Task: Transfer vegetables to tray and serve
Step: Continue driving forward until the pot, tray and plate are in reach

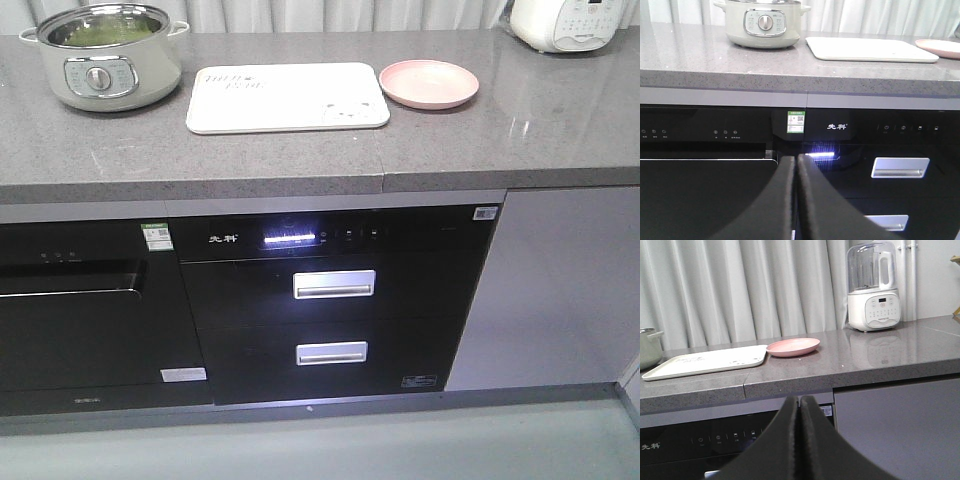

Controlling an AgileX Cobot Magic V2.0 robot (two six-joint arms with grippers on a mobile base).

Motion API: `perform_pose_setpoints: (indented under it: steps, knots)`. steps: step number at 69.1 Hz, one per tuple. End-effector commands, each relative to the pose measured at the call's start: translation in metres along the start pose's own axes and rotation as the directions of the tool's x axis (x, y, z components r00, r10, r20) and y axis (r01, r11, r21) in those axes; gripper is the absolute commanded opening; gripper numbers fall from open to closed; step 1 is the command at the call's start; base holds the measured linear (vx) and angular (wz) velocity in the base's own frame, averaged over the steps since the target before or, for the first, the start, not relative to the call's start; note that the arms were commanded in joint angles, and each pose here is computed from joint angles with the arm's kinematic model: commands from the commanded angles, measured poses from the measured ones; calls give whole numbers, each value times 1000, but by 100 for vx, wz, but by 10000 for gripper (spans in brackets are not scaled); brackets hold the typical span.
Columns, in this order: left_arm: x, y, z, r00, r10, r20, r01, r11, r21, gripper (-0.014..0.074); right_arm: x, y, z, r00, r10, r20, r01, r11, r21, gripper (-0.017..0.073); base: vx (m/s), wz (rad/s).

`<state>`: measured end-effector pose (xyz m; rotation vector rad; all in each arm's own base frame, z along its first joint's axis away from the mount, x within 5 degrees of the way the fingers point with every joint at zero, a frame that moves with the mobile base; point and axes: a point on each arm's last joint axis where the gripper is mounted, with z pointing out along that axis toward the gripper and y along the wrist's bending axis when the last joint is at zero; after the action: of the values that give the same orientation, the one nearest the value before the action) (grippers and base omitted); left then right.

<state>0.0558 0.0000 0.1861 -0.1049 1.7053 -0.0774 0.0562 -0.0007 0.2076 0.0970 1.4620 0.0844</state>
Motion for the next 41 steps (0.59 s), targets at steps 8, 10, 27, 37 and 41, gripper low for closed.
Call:
perform_pose_setpoints:
  steps: [8, 10, 27, 37, 41]
  knots:
    - [2, 1, 1, 998, -10, 59, 10, 1000, 0, -6, -2, 1, -1, 998, -17, 68, 18, 1000, -11, -3, 13, 3]
    - [2, 1, 1, 998, -10, 59, 10, 1000, 0, -6, -2, 1, -1, 998, -17, 68, 18, 1000, -11, -3, 13, 3]
    - [2, 1, 1, 998, -10, 59, 10, 1000, 0, -6, -2, 1, -1, 998, -17, 68, 18, 1000, -11, -3, 13, 3]
    - [2, 1, 1, 998, -10, 59, 10, 1000, 0, -6, -2, 1, -1, 998, -17, 68, 18, 1000, -11, -3, 13, 3]
    - [2, 1, 1, 998, -10, 59, 10, 1000, 0, -6, -2, 1, -1, 998, -17, 68, 18, 1000, -11, -3, 13, 2]
